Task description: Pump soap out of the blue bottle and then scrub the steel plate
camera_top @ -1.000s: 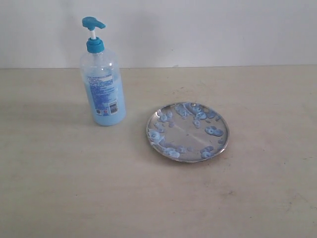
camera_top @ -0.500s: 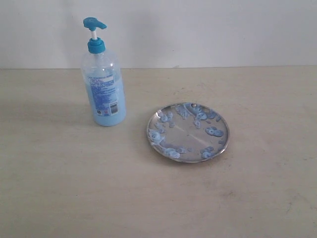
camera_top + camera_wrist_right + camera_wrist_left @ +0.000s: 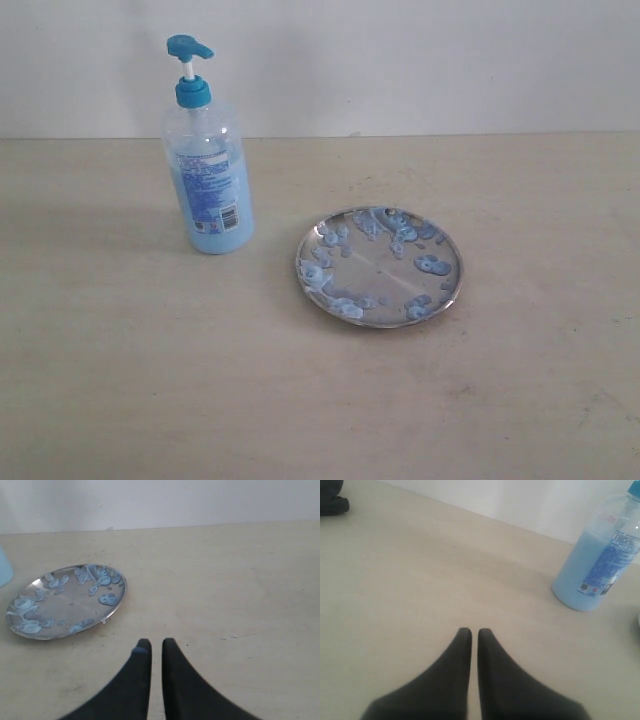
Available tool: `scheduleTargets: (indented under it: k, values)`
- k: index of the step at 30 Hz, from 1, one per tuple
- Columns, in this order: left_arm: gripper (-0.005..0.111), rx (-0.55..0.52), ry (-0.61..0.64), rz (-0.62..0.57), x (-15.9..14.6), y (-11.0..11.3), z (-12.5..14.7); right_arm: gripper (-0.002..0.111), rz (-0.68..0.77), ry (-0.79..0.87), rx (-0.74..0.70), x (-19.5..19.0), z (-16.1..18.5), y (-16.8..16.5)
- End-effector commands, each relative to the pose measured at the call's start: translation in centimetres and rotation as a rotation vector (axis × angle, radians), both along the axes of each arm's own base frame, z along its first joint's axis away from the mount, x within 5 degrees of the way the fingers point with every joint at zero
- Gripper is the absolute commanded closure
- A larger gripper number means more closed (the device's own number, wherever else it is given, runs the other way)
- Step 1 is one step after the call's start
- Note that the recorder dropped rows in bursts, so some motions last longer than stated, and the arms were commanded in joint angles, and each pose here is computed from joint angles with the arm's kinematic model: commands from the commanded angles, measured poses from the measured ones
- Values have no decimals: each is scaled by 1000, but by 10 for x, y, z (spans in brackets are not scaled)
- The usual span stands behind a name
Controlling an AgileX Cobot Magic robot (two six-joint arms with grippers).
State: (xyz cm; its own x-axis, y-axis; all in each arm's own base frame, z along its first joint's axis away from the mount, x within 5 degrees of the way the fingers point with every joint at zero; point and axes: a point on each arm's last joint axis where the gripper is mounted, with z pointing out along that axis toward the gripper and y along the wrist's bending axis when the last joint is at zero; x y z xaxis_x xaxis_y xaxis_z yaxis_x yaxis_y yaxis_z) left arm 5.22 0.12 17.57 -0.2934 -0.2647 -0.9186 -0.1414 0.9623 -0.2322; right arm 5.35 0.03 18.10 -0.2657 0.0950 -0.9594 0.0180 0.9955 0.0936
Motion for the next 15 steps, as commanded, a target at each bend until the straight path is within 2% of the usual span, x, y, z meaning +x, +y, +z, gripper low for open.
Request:
scheduleTargets:
  k: [1,15]
  values:
    - [103,32,3,13,0,1,0,103,-1,-15,0,0,1,0]
    - [103,45,-3,12,0,1,1,103,-1,-15,0,0,1,0]
